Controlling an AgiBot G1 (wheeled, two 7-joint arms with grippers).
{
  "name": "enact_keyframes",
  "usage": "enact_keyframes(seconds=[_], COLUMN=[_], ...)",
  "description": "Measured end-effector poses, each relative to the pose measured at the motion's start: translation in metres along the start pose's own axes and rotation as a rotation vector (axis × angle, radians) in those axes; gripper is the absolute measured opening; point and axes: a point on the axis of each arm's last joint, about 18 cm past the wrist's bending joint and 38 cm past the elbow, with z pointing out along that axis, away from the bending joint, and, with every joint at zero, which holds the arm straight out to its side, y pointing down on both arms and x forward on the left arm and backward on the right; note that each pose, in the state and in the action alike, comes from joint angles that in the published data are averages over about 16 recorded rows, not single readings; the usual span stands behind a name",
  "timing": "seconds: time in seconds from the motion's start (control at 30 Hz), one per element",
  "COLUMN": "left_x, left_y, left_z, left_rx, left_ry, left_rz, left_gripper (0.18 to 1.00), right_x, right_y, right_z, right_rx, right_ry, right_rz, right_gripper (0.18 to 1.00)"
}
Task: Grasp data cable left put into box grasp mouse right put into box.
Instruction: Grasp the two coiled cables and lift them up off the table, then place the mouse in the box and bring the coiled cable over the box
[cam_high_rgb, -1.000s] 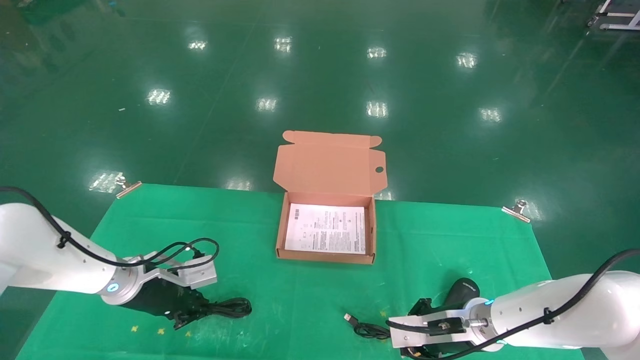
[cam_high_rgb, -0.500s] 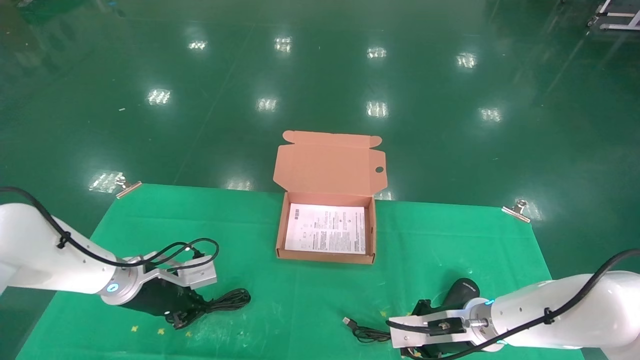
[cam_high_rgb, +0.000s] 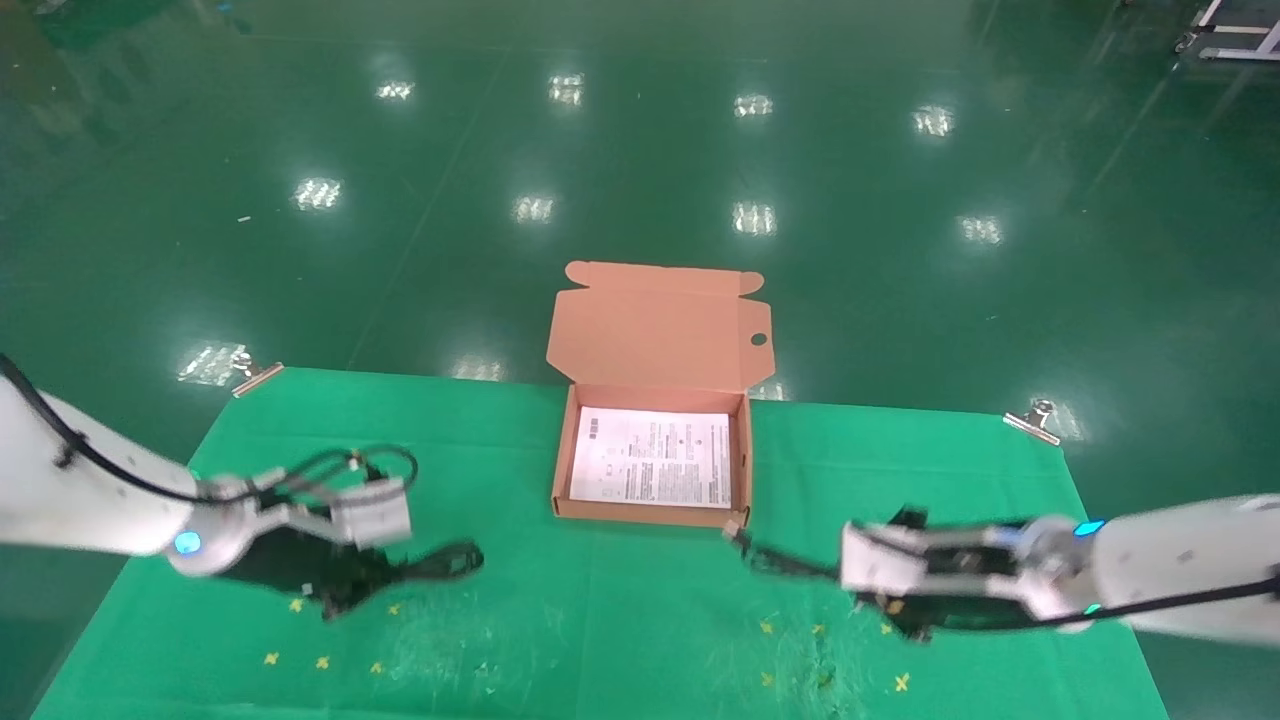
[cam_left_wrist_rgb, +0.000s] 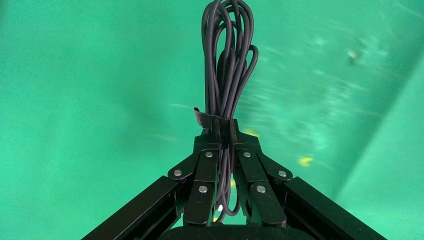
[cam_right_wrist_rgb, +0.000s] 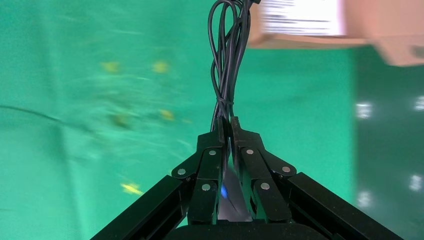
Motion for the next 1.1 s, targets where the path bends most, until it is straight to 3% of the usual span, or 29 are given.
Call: enact_keyframes(seconds=[0.3,0.63,0.83,1.1], left_x=[-0.037,-0.071,-0.086,-0.096], left_y=[-0.034,-0.092,-0.12,-0.136], left_z=[-0.058,-0.106,-0.123,-0.135], left_rx=[0.04,0.106,0.147,0.17], left_ry=[-0.176,-0.378,-0.456,-0.5], left_rz=[0.106,0.207,0.236,0.252], left_gripper=[0.208,0.208,0.207,0.207], right_x=[0.072,0.153,0.185,0.204], right_y=[-0.022,-0.1,-0.144,-0.172], right_z=[-0.063,-0.11,-0.12,-0.118], right_rx=[0.067,0.261,0.362,0.406], right_ry=[0.22,0.424,0.487,0.506], right_rz=[0.02,-0.03,-0.062,-0.086], right_gripper=[0.199,0.198,0.198,0.198])
